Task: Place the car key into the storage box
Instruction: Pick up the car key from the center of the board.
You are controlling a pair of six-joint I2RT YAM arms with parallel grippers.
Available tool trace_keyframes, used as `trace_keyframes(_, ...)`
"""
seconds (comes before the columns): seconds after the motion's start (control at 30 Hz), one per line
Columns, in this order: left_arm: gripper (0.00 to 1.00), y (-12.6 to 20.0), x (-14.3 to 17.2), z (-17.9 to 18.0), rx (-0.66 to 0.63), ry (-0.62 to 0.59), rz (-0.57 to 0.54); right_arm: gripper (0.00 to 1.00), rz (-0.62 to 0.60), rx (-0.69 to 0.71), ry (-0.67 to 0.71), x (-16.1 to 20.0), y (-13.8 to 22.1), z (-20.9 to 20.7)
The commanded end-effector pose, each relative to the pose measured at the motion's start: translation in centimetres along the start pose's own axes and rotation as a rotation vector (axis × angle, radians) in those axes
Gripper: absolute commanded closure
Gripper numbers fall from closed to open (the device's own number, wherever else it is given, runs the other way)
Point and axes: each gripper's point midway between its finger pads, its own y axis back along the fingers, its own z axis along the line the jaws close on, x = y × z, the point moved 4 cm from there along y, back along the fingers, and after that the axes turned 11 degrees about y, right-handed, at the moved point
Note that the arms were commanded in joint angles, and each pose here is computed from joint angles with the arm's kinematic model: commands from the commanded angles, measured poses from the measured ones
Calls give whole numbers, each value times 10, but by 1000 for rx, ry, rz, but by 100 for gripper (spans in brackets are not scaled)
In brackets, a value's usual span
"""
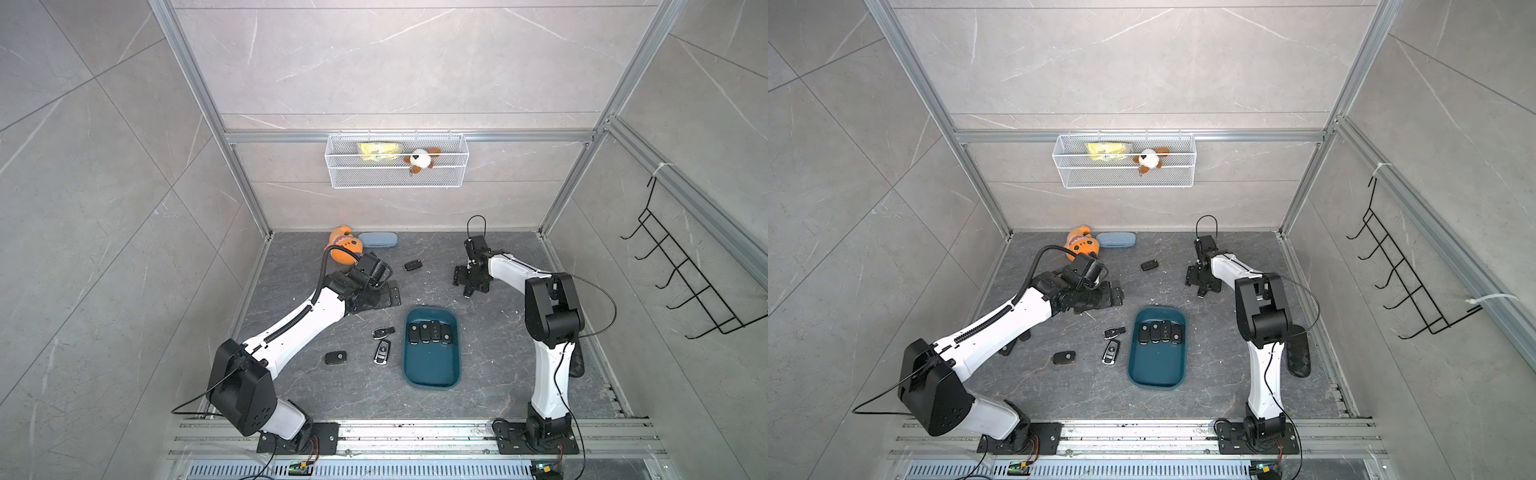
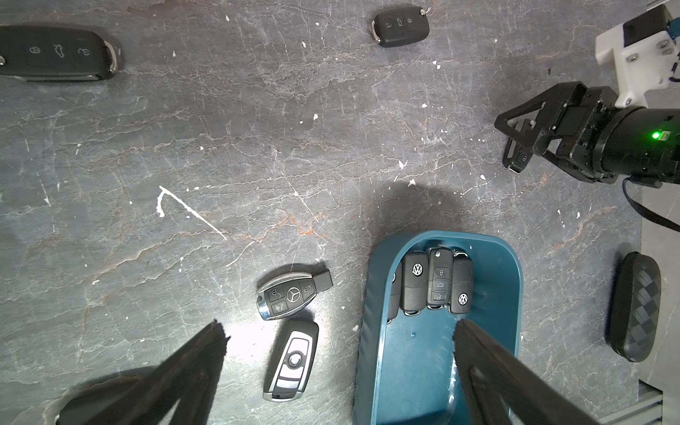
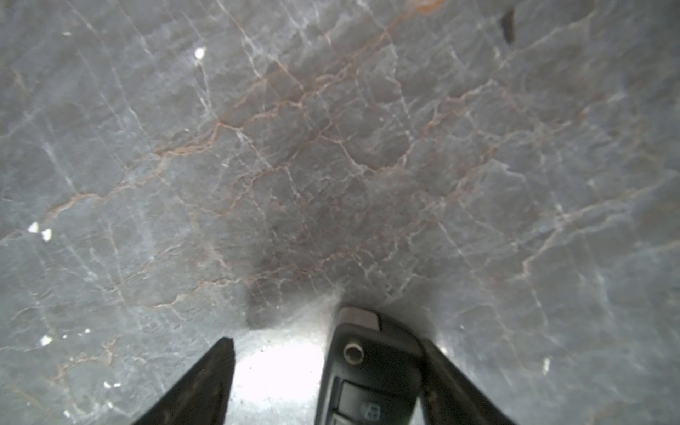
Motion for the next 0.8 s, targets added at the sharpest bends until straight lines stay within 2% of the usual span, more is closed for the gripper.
trace_keyframes(0.0,0,16,-4,-4,57,29,-27,31,59,44,12,12,-8,-4)
trace_keyframes(0.2,0,22,1,2,62,42,-34,52,54,39,7,15,-3,-2)
trace_keyframes(0.37,0,24,4,5,66,43,-31,59,35,37,0,20,10,0)
trace_keyframes(0.43,0,24,6,6,72,41,-26,65,19,38,-4,22,20,0)
trace_keyframes(0.77,0,25,15,4,119,6,11,66,-57,21,-27,44,79,10)
